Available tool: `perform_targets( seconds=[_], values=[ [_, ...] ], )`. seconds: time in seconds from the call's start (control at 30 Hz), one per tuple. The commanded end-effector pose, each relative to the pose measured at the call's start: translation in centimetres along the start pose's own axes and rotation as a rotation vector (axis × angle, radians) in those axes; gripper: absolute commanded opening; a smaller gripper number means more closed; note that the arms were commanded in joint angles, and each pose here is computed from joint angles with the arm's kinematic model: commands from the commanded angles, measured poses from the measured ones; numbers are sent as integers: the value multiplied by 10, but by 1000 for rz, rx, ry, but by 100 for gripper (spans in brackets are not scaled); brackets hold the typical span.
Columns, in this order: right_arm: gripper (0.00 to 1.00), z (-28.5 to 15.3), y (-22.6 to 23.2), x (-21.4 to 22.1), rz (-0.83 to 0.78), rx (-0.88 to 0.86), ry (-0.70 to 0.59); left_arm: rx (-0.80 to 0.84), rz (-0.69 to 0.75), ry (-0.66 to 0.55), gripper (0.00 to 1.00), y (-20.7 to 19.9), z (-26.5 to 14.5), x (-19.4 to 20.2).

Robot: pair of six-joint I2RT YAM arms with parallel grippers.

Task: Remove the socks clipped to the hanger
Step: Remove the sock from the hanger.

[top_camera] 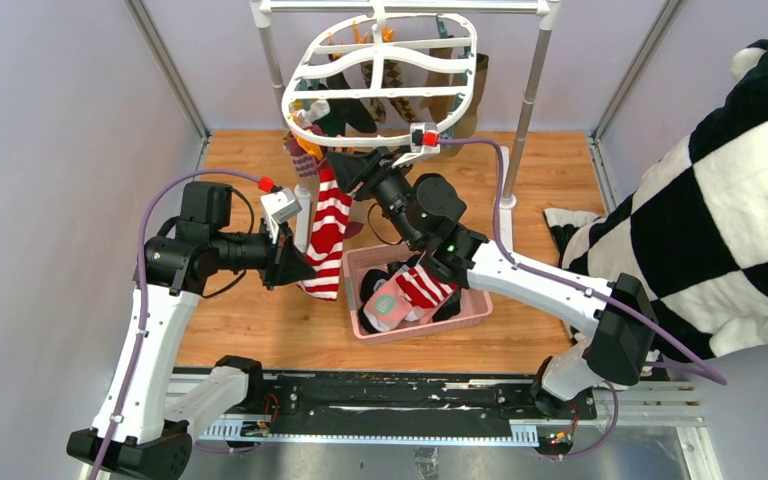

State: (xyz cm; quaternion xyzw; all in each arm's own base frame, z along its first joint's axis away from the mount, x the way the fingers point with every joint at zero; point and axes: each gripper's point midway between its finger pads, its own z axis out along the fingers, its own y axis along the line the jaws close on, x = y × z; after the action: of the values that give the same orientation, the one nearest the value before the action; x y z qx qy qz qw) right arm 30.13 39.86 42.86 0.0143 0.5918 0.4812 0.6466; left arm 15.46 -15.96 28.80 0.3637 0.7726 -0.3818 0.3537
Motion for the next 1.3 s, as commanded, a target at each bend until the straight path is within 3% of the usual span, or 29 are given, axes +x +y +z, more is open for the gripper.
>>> perform_targets(
  seconds=[0.0,0.27,0.43,0.6,0.8,1.03,1.27],
  values=[
    [47,-1,11,-28,108,-84,-68,0,19,-9,0,-8,-5,-4],
    [47,1,13,-28,155,-134,-56,5,16,-10,0,-9,-5,-3],
    [53,3,14,-28,161,-130,-53,1,19,-11,0,-10,-6,-2],
    [49,5,12,-29,164,-115,-57,2,18,-9,0,-9,-5,-2],
    [32,9,9,-29,166,-96,-64,2,17,-8,0,-9,-5,-1],
    [2,11,10,-30,159,-93,-69,-12,22,-1,0,-6,-5,1],
    [0,7,6,-27,126,-80,-44,-16,29,-5,0,-7,-6,1]
  ],
)
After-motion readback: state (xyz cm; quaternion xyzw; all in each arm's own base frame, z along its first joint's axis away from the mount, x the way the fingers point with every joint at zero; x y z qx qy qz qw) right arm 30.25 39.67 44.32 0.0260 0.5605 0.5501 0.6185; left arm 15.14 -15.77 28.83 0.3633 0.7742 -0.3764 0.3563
